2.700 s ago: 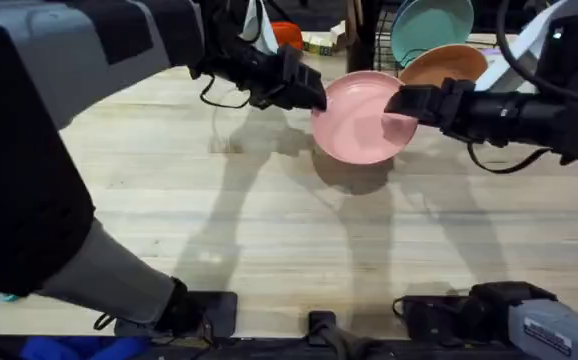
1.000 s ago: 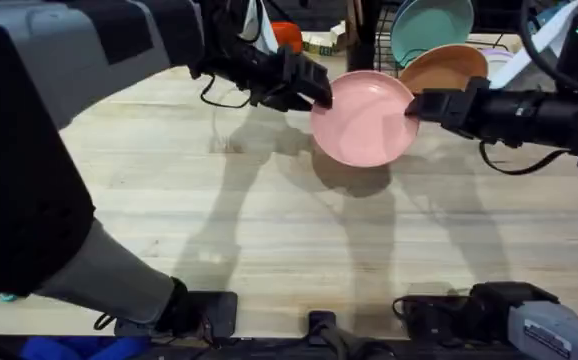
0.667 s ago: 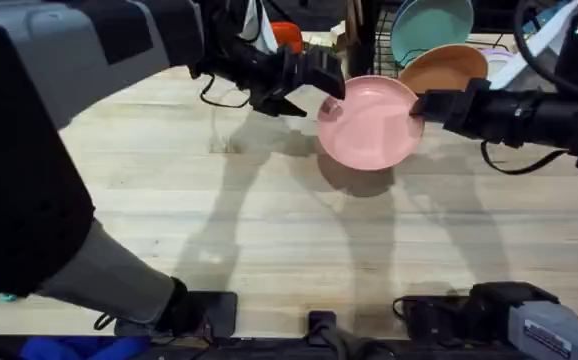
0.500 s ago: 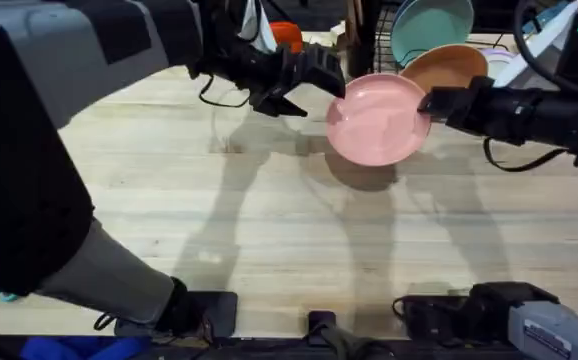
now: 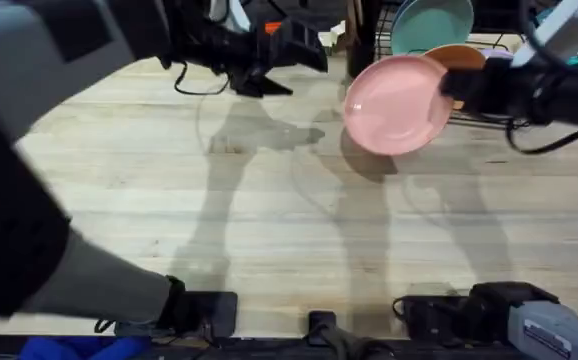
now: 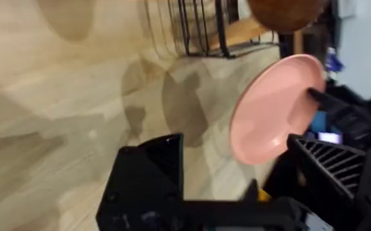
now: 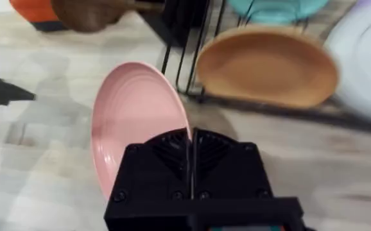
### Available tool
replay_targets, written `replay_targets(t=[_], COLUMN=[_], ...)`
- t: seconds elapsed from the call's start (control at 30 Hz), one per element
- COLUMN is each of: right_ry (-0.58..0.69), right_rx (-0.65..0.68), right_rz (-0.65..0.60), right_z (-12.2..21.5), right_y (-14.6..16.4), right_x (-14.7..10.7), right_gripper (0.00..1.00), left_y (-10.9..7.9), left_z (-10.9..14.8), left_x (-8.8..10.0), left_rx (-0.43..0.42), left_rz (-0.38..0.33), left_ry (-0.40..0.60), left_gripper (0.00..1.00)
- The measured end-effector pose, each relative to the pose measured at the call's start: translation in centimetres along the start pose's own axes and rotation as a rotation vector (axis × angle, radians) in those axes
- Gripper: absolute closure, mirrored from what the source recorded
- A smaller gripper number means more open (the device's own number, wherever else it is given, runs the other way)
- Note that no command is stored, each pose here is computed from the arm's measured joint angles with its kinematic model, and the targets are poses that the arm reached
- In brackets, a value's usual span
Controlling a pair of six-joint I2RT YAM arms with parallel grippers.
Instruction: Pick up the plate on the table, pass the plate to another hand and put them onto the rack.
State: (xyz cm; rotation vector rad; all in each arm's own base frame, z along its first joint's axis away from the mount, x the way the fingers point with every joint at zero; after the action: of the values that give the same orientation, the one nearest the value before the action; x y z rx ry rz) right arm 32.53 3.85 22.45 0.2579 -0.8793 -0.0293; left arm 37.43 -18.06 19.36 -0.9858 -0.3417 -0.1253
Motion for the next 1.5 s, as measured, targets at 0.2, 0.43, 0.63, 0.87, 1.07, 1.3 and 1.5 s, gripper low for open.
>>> replay_targets(t=[0.2, 0.43, 0.63, 0.87, 1.07, 1.3, 1.5], right_ry=[-0.094, -0.17, -0.234, -0.344, -0.324, -0.299, -0.305], right_rx=[-0.087, -0.201, -0.312, -0.408, -0.445, -0.415, -0.428], right_rz=[0.148, 0.298, 0.426, 0.602, 0.741, 0.998, 1.208], right_z=[3.1, 4.6, 4.9, 6.4, 6.6, 6.2, 6.3], right_y=[-0.2, -1.0, -2.0, -2.0, -2.1, -0.9, -0.2], right_x=[4.8, 9.6, 13.2, 16.6, 16.8, 16.7, 17.2], right_gripper=[0.974, 0.974, 0.974, 0.974, 0.973, 0.973, 0.973], left_y=[-2.2, -2.4, -1.6, -0.9, -0.7, -0.7, -0.7], left_z=[3.9, 7.8, 8.9, 9.1, 9.2, 9.3, 9.3], left_x=[1.7, 3.1, 3.1, 2.8, 2.9, 3.0, 3.0], left_rx=[0.155, 0.358, 0.444, 0.479, 0.495, 0.5, 0.5], left_rz=[-0.122, -0.173, -0.16, -0.145, -0.143, -0.143, -0.143], left_ry=[-0.165, -0.323, -0.351, -0.348, -0.354, -0.356, -0.357], left_gripper=[0.006, 0.005, 0.005, 0.005, 0.005, 0.006, 0.006])
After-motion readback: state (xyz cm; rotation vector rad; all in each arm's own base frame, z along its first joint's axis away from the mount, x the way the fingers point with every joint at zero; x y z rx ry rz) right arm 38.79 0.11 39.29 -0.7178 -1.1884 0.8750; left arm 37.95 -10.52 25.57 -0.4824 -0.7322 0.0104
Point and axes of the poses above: each hand's point on the last joint's axis, 136 mm out from that joint toward the fingers, its own z axis back along the fingers, its own y axis along the line the jaws close on, x = y × z, the point moved 1 cm from there along z, back along the fingers, and after that the axes turned 2 degrees about -z, right-handed, at the moved point
